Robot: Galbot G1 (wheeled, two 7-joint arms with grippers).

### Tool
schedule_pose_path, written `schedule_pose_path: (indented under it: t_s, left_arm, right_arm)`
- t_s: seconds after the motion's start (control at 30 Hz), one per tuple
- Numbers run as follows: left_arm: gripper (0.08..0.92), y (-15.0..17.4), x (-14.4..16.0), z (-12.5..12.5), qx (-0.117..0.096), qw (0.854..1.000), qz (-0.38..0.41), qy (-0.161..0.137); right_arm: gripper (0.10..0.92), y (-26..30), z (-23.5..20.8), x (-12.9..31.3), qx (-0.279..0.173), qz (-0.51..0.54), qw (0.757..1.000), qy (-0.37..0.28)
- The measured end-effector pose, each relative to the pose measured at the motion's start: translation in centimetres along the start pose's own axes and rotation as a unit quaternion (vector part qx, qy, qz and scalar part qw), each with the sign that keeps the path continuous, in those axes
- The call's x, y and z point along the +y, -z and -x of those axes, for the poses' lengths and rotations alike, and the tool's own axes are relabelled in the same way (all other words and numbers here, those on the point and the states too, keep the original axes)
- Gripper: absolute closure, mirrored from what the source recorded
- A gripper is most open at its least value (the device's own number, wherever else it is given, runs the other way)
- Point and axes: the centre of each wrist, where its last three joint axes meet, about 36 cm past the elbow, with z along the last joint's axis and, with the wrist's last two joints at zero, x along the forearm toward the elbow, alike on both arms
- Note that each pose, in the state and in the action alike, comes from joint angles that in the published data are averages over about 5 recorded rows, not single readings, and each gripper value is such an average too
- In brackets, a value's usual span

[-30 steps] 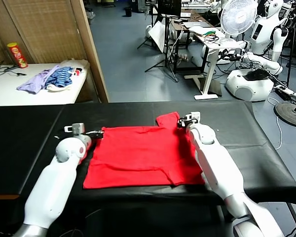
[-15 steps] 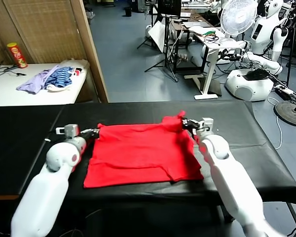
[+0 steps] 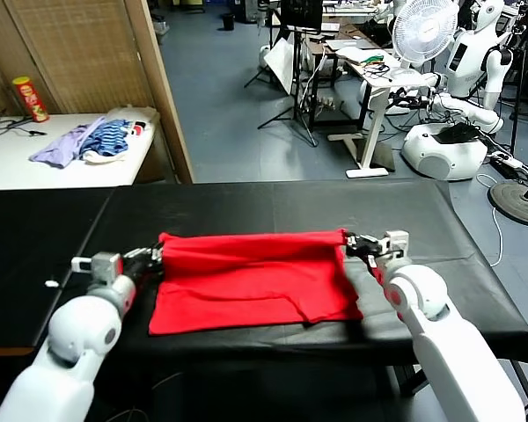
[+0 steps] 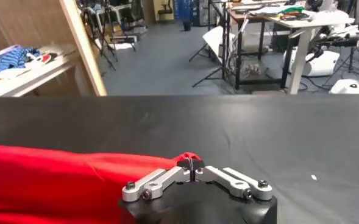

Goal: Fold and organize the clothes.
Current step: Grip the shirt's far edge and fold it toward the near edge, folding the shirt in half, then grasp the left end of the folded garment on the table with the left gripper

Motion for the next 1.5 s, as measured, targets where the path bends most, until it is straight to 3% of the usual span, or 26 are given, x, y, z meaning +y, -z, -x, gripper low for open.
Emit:
schedule_pose_path:
  t_s: [0.37, 0.5, 0.57, 0.67, 0.8, 0.87, 0.97, 1.13, 1.33, 1.4, 1.5]
  left_arm:
    - [0.871, -4.2, -1.2, -2.1, 0.054, 0.998, 0.029, 0.009]
    - [0.802, -4.9, -1.6, -2.6, 0.07, 0.997, 0.028, 0.008]
    - [0.715, -5.0, -1.8, -2.9, 0.071, 0.997, 0.028, 0.008]
    - [0.548, -4.8, -1.8, -3.6, 0.067, 0.997, 0.024, 0.006]
    - [0.322, -3.8, -1.6, -4.3, 0.043, 0.999, 0.005, 0.001]
    - [0.253, -3.2, -1.5, -4.3, 0.027, 1.0, -0.011, 0.004]
    - [0.21, -2.6, -1.4, -3.5, 0.014, 0.999, -0.047, 0.01]
    - [0.202, -2.1, -1.2, -0.3, 0.019, 0.993, -0.112, -0.003]
    - [0.207, -2.8, -0.3, 3.7, 0.043, 0.987, -0.155, -0.018]
    - [0.248, -3.2, 0.1, 4.6, 0.054, 0.985, -0.162, -0.02]
    - [0.389, -3.8, 0.5, 5.4, 0.069, 0.984, -0.166, -0.019]
  right_arm:
    - [0.9, -2.7, -3.5, 2.0, 0.051, -0.039, 0.998, -0.015]
    - [0.879, -3.3, -4.4, 2.2, 0.055, -0.04, 0.998, -0.012]
    - [0.814, -3.3, -4.9, 2.1, 0.054, -0.04, 0.998, -0.012]
    - [0.653, -2.8, -5.8, 1.7, 0.046, -0.037, 0.998, -0.009]
    - [0.435, -1.8, -6.4, 1.2, 0.012, -0.024, 1.0, -0.014]
    - [0.323, -1.4, -6.0, 1.0, -0.01, -0.022, 0.999, -0.027]
    - [0.237, -1.0, -4.6, 1.1, -0.029, -0.024, 0.998, -0.043]
    - [0.225, -1.2, -0.7, 1.8, -0.021, -0.022, 0.998, -0.05]
    - [0.239, -2.1, 3.1, 2.5, 0.005, -0.008, 0.999, -0.046]
    - [0.284, -2.4, 3.8, 2.8, 0.012, -0.003, 0.999, -0.043]
    - [0.414, -2.8, 4.5, 3.2, 0.02, 0.0, 0.999, -0.041]
